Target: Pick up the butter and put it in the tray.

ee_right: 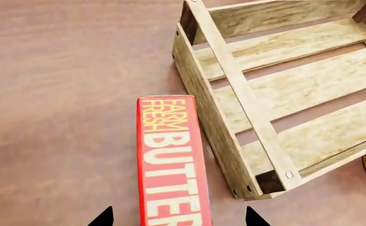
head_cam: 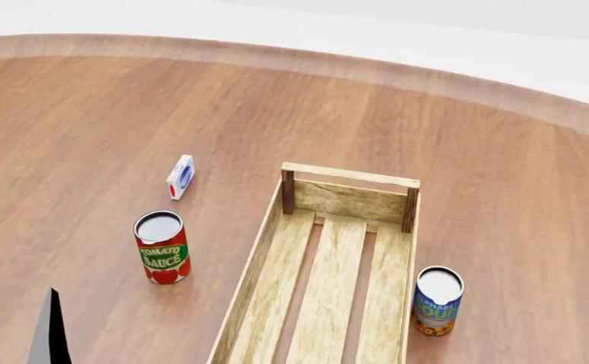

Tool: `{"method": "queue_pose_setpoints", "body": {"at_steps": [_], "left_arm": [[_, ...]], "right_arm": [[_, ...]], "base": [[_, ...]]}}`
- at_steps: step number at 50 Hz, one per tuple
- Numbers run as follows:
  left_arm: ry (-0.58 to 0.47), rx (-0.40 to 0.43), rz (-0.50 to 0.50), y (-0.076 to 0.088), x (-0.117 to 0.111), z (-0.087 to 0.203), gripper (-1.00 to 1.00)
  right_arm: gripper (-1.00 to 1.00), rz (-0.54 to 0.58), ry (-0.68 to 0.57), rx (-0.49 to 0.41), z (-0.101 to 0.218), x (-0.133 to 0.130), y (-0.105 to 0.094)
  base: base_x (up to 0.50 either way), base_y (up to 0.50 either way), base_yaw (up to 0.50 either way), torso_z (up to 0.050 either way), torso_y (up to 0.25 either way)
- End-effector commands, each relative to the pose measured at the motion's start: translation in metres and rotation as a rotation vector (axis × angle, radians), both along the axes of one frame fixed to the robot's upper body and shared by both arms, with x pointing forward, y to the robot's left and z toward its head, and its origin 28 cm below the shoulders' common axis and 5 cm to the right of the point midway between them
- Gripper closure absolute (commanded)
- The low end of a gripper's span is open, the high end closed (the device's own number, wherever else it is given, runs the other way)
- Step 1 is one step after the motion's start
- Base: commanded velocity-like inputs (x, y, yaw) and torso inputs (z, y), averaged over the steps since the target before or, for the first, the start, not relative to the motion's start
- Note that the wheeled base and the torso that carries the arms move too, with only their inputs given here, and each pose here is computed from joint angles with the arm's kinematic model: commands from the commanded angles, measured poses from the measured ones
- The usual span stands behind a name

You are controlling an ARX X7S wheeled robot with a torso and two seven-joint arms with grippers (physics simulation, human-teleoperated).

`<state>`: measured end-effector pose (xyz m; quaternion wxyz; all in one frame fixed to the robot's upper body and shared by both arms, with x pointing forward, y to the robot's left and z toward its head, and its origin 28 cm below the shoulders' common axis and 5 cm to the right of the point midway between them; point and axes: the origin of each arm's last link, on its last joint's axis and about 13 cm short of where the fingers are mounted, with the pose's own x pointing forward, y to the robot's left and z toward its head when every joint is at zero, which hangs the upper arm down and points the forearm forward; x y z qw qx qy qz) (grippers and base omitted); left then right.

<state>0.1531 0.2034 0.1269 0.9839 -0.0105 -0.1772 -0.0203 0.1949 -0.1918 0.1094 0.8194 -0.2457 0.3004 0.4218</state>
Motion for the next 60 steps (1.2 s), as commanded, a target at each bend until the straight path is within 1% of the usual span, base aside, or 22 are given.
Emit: {"method": "queue_pose_setpoints", "body": {"at_steps": [1,12,24,27,38,47,60], "left_arm": [[0.0,0.002,0.0,0.0,-0.001,0.001,-1.0],[-0.001,0.003,0.0,0.0,-0.001,0.0,-1.0],[0.003,0.003,-0.001,0.0,0.0,-0.001,-1.0],[0.002,0.003,-0.001,0.0,0.0,-0.001,-1.0],[0.005,0.004,0.0,0.0,0.001,-0.002,-1.0],[0.006,0.001,0.003,0.001,0.001,-0.002,-1.0],[0.005,0.001,0.005,0.001,0.001,-0.001,-1.0]], "right_arm": [[-1.0,0.001,0.029,0.011,-0.019,-0.005,0.001],[-1.0,-0.029,0.043,0.01,-0.029,-0.016,-0.006],[-1.0,-0.071,0.01,0.023,-0.031,-0.012,-0.009],[-1.0,-0.074,-0.011,0.032,-0.03,-0.009,-0.008],[-1.0,-0.072,-0.023,0.03,-0.037,-0.003,-0.005],[-1.0,-0.045,-0.007,0.034,-0.043,0.0,0.001],[-1.0,-0.037,0.011,0.035,-0.052,0.001,0.003]], "base": [[0.0,0.0,0.0,0.0,0.0],[0.0,0.0,0.0,0.0,0.0],[0.0,0.0,0.0,0.0,0.0],[0.0,0.0,0.0,0.0,0.0],[0.0,0.0,0.0,0.0,0.0],[0.0,0.0,0.0,0.0,0.0],[0.0,0.0,0.0,0.0,0.0]]}}
